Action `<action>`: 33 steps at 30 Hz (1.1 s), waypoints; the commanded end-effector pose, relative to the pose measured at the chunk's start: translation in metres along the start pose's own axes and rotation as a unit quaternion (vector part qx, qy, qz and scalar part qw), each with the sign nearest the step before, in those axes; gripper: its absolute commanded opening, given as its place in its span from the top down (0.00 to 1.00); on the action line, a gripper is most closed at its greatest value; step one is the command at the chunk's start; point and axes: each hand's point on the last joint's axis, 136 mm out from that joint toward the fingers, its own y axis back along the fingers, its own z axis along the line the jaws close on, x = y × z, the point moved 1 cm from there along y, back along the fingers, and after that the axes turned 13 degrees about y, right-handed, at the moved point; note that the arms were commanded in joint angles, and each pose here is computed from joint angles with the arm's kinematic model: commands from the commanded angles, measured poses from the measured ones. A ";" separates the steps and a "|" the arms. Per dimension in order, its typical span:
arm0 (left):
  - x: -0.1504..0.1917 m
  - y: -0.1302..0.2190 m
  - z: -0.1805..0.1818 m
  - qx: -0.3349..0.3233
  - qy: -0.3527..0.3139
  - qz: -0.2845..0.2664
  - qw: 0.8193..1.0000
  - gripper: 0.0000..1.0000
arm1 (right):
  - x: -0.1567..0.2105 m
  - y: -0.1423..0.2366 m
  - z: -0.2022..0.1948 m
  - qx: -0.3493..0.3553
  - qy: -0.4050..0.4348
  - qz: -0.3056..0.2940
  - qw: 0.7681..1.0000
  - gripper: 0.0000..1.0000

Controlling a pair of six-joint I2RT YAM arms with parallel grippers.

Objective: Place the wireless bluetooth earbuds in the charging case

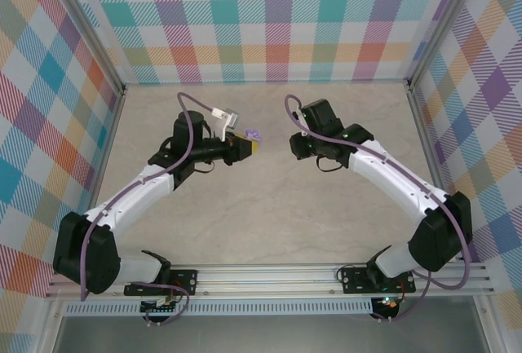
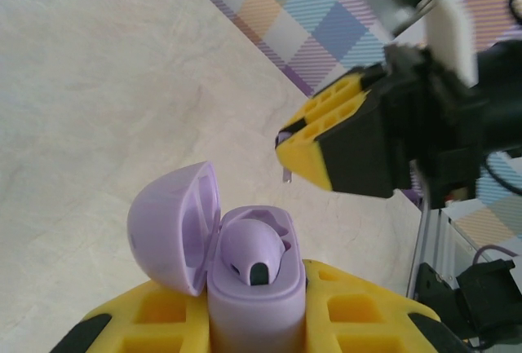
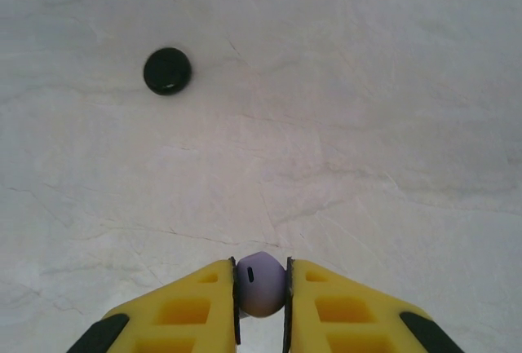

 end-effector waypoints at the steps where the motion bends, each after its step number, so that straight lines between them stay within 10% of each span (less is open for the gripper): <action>1: 0.010 -0.008 -0.010 0.027 -0.012 0.021 0.999 0.85 | -0.019 0.018 0.016 -0.029 0.043 -0.050 0.997 0.81; 33: 0.007 -0.005 -0.077 0.165 -0.068 0.068 0.982 0.85 | -0.066 0.101 0.066 -0.084 0.146 -0.206 0.964 0.80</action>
